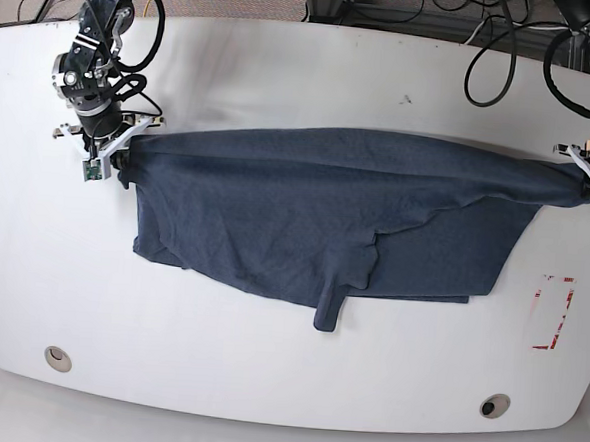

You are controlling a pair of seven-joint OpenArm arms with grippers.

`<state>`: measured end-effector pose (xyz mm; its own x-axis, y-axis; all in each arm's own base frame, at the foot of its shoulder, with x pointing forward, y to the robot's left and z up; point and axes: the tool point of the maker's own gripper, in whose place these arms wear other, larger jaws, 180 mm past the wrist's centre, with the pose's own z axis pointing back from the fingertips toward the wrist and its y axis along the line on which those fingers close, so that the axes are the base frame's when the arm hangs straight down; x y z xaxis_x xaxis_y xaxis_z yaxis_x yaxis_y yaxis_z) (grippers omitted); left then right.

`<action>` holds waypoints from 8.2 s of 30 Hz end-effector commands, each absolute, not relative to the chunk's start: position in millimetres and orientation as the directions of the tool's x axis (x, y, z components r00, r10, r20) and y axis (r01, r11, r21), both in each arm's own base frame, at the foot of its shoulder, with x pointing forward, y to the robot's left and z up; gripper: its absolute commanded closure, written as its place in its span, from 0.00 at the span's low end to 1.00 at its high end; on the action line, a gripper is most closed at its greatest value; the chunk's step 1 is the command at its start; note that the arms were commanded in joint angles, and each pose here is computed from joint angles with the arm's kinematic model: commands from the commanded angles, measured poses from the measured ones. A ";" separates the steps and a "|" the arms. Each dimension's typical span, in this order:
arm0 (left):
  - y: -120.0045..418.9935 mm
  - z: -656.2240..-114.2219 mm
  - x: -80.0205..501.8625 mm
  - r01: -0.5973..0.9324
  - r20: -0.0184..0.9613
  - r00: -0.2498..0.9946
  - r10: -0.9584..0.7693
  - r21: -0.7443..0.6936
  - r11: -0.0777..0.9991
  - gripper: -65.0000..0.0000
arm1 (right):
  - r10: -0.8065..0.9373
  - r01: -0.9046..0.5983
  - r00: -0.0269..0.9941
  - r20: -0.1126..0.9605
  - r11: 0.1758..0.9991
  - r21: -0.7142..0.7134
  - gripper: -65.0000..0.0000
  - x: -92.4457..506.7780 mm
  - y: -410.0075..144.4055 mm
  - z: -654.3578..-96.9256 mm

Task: Layout the t-shirt on the table in an organized manner, then fold the t-shirt properly
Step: 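Lay the stretched shirt down flat with both grippers, then regrasp the shirt edge with the right gripper beside the hem, then lift the shirt with both grippers and swing it up and back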

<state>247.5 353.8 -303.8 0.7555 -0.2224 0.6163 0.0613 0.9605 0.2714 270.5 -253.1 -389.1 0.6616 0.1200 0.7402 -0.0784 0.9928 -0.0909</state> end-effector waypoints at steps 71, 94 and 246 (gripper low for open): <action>348.8 -319.7 226.6 0.075 0.584 0.782 -0.218 0.259 0.963 1.00 | -0.051 -0.042 0.517 0.854 0.995 0.085 0.27 377.5 -216.4 -348.9; 348.8 -319.3 227.1 0.075 0.586 0.781 -0.218 0.259 0.963 1.00 | -0.023 -0.180 0.625 0.781 0.968 0.173 0.27 437.7 -171.1 -387.6; 328.4 -33.2 410.7 -0.095 0.958 0.113 -0.264 0.275 0.957 1.00 | 0.411 -0.142 -0.018 0.911 0.901 -0.409 1.00 463.9 -202.2 -78.2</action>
